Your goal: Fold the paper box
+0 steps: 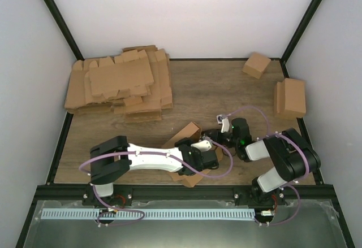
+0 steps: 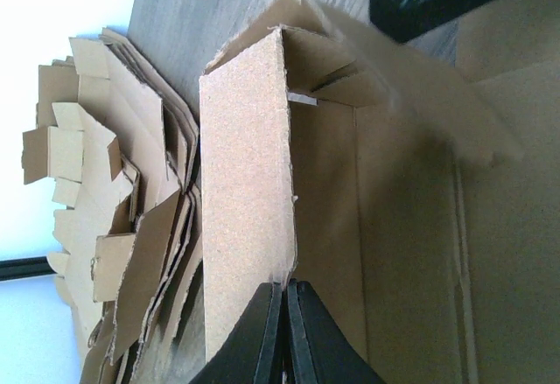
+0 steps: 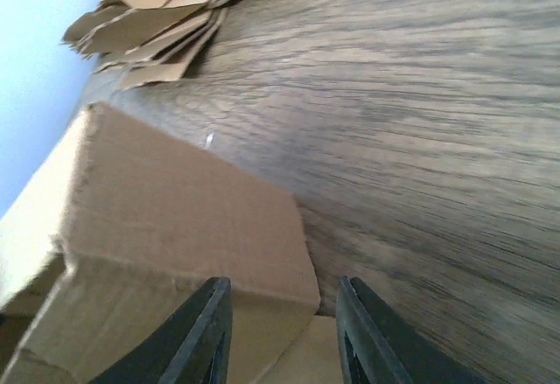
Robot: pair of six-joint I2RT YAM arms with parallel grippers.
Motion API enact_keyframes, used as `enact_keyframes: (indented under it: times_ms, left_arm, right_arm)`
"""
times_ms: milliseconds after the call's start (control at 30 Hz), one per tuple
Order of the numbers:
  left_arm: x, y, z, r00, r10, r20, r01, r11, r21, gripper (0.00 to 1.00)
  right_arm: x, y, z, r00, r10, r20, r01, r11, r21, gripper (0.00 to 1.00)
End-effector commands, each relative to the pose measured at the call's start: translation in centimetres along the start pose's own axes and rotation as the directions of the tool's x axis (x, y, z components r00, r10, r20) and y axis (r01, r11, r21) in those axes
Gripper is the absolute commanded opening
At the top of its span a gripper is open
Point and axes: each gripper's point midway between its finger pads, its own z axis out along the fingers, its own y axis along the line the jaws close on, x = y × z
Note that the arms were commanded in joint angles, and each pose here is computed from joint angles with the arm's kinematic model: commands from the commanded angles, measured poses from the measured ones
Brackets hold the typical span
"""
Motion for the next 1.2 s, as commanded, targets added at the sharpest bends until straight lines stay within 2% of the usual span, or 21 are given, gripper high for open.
enact_keyframes:
  times_ms: [0,400,600,800,933,1033,1167]
  left_arm:
    - [0.1,-0.3,0.0,1.0,-0.008,0.01,0.008,1.0,0.018,0.04]
    - [0.3,-0.1,-0.3,0.999,-0.027,0.021,0.026,0.999,0.032,0.04]
    - [-0.2,-0.1,-0.7,0.998,-0.049,0.04,0.047,0.997,0.06,0.04]
    - [-0.2,0.3,-0.9,0.997,-0.062,0.043,0.059,0.997,0.056,0.04]
    - [-0.2,1.0,-1.3,0.994,-0.098,0.055,0.094,0.993,0.072,0.05]
    - [-0.5,1.2,-1.5,0.99,-0.122,0.068,0.115,0.988,0.1,0.05]
    - [-0.5,1.1,-1.5,0.99,-0.12,0.069,0.113,0.988,0.103,0.05]
  right_arm:
    - [-0.7,3.5,0.4,0.987,-0.154,0.04,0.157,0.98,-0.121,0.36]
    - [0.3,4.1,1.9,0.975,-0.22,0.031,0.222,0.972,-0.08,0.38]
    - [-0.8,5.3,2.1,0.952,-0.283,0.112,0.293,0.953,-0.074,0.5]
    - [-2.2,4.8,2.4,0.93,-0.32,0.179,0.325,0.946,0.002,0.5]
    - [-2.2,5.0,2.2,0.915,-0.346,0.208,0.35,0.937,0.019,0.54]
    - [-2.2,5.0,2.7,0.914,-0.354,0.199,0.357,0.934,0.021,0.52]
    - [-2.0,4.8,3.1,0.916,-0.355,0.189,0.354,0.934,0.037,0.4]
